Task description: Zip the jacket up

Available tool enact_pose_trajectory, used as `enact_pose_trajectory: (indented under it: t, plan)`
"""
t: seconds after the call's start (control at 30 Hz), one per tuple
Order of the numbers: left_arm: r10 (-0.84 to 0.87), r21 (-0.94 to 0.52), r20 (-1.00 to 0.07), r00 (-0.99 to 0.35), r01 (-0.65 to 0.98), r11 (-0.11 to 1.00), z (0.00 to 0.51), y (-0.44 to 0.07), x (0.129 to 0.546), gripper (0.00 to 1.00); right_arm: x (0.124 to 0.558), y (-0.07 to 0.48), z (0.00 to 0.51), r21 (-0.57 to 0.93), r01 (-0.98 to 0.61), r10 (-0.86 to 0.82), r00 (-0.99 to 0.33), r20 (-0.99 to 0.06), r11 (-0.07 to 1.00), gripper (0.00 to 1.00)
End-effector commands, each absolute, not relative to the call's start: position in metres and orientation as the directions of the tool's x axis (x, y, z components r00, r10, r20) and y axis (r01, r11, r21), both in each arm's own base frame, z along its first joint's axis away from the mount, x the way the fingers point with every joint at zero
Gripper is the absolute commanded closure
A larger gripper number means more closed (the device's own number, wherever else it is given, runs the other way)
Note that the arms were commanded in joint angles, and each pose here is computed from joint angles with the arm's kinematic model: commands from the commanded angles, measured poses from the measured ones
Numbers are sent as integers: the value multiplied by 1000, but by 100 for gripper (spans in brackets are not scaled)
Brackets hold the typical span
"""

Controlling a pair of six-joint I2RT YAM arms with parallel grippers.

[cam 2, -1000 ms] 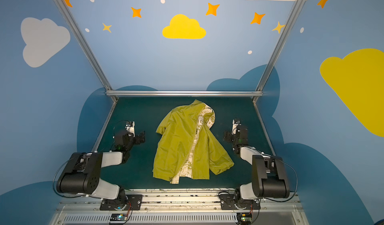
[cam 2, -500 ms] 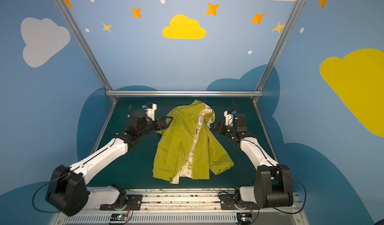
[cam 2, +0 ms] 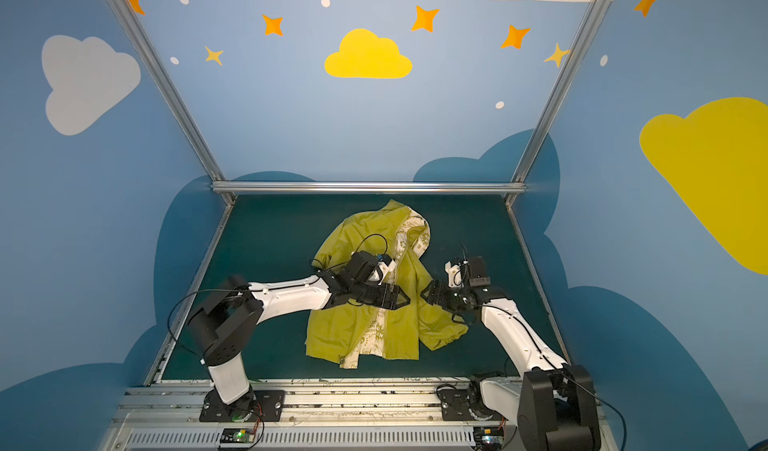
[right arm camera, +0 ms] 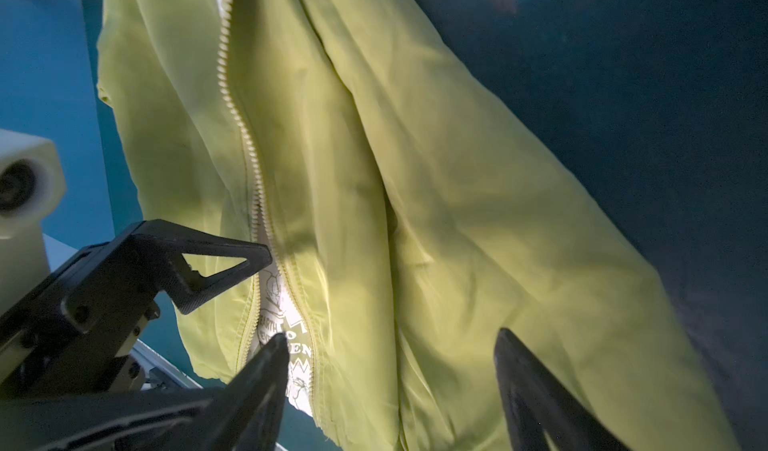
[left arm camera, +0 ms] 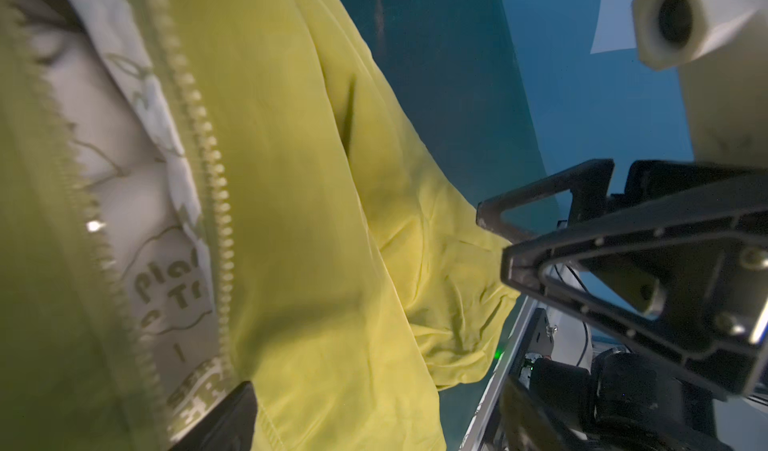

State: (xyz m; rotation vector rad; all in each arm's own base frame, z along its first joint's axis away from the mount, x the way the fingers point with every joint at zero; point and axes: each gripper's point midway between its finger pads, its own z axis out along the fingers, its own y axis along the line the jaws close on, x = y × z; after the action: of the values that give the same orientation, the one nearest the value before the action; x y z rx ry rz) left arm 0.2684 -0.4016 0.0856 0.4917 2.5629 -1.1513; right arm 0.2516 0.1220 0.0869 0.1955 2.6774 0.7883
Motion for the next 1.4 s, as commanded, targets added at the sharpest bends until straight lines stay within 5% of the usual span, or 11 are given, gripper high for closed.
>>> enact_pose_trajectory:
  t: [0.0, 0.43, 0.8, 1.03, 1.37]
  plan:
    - [185, -634, -373, -909, 395, 665, 77, -396, 280, 22, 245, 127, 85, 571, 31, 221, -939, -266, 820, 25]
    - [178, -523, -335, -925, 340, 781, 42, -381, 298, 23, 241, 157, 100, 617, -137, 120, -927, -355, 775, 29]
    - [169, -618, -337, -926, 353, 702, 68, -395, 307, 97, 223, 183, 93, 600, -246, -10, -929, -370, 761, 31]
    - [73, -722, -452, -889, 413, 555, 160, -386, 314, 97, 221, 214, 122, 600, -432, -111, -861, -496, 673, 21]
    - [50, -771, -455, -889, 422, 477, 198, -389, 308, 97, 232, 248, 150, 587, -515, -164, -822, -546, 625, 18]
